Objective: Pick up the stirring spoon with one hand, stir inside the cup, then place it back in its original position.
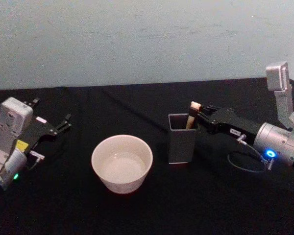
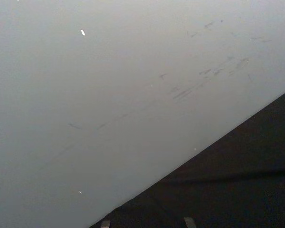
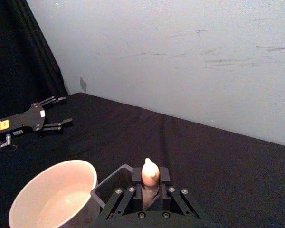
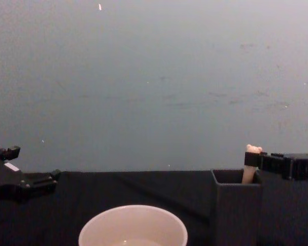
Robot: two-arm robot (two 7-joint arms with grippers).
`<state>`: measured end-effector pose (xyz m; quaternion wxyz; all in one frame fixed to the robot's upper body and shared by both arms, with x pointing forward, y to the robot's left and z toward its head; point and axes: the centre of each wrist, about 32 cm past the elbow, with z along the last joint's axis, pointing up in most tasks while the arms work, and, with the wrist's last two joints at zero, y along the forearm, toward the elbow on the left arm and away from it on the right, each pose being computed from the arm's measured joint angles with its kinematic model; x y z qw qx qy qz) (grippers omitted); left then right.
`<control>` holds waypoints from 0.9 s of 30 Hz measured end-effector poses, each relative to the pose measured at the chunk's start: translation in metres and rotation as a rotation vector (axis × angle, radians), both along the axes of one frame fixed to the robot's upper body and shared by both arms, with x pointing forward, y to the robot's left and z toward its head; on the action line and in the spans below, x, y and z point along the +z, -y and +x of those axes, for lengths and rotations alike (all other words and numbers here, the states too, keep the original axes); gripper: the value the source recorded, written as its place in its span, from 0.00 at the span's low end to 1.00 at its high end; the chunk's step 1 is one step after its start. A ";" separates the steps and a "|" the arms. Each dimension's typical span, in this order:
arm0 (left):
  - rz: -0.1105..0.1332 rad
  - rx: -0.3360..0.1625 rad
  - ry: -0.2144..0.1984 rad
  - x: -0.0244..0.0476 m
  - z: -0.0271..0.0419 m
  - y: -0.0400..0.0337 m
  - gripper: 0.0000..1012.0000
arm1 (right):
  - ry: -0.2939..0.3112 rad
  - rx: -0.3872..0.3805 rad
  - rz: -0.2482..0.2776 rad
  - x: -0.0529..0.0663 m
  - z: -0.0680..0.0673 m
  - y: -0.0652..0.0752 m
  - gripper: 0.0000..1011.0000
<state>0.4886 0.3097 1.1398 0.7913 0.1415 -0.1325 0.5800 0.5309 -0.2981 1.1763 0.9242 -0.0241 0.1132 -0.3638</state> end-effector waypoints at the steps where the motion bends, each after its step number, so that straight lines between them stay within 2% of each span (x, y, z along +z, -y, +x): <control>1: 0.000 0.000 0.000 0.0000 0.0000 0.0000 0.99 | 0.000 0.000 0.000 0.000 0.000 0.000 0.21; 24: 0.000 0.000 0.000 0.0000 0.0000 0.0000 0.99 | -0.001 0.002 0.000 0.000 0.000 0.000 0.21; 27: 0.000 0.000 0.000 0.0000 0.0000 0.0000 0.99 | -0.002 0.002 -0.001 0.000 0.000 0.000 0.25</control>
